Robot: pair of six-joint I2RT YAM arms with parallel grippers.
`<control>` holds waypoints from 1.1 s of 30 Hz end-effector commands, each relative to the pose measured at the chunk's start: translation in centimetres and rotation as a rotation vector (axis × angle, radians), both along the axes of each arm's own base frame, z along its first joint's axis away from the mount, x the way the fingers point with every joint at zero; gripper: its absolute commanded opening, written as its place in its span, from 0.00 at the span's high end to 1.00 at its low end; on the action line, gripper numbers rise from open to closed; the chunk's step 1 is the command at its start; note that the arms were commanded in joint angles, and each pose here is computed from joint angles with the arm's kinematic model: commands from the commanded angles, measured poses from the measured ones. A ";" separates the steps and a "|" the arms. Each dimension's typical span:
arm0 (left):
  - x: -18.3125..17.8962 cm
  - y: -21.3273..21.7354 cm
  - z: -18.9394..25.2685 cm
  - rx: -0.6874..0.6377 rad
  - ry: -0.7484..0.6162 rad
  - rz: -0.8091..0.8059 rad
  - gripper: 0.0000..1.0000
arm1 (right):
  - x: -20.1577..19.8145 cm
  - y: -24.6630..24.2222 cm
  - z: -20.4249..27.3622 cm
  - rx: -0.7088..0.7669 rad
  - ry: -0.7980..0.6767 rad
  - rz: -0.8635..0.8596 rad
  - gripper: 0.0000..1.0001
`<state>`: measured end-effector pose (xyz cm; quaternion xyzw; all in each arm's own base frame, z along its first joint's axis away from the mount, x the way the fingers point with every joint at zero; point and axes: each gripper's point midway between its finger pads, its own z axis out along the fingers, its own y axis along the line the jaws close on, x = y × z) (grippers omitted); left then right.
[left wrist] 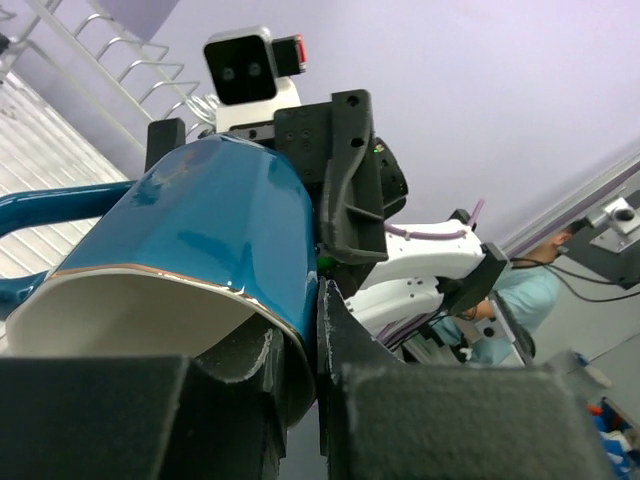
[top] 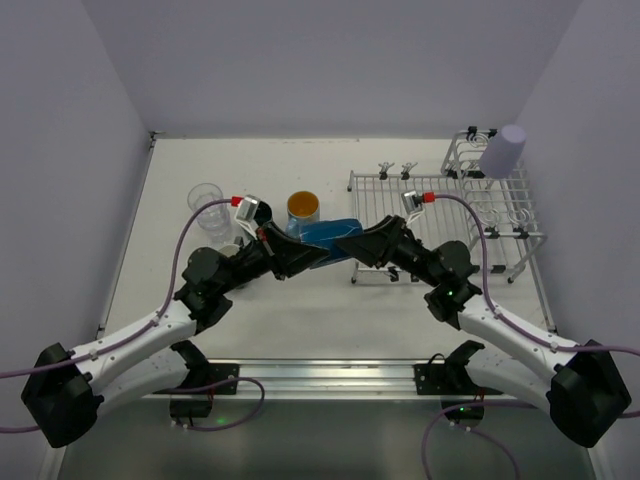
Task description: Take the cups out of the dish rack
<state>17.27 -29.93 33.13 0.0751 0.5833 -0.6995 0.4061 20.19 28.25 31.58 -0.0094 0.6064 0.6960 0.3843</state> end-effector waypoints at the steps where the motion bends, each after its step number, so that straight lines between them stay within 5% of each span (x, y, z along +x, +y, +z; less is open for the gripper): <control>1: 0.2 1.5 1.7 -0.006 -0.099 0.096 1.00 | -1.3 -0.4 3.2 0.096 -0.115 0.010 0.02; 7: 0.4 4.3 -1.8 0.185 -0.053 0.234 1.00 | 0.1 -1.4 3.0 0.093 -0.084 -0.054 0.01; 12: 0.8 7.8 0.5 0.303 -0.116 0.398 1.00 | 0.9 -1.4 2.4 0.081 -0.062 -0.062 0.01; 18: 3.5 10.5 -2.1 0.737 -0.032 0.522 1.00 | 2.7 -1.5 -0.8 -0.081 0.006 -0.151 0.01; 19: 4.1 10.6 -4.7 0.867 0.019 0.504 1.00 | 3.2 -1.9 -0.9 -0.141 -0.029 -0.194 0.01; 23: 5.6 9.9 -6.0 1.043 0.001 0.461 1.00 | 4.4 -4.5 -3.3 -0.341 0.001 -0.349 0.01; 33: 7.4 8.3 -15.5 1.396 0.097 0.337 1.00 | 3.5 -8.5 -2.7 -0.453 -0.080 -0.500 0.01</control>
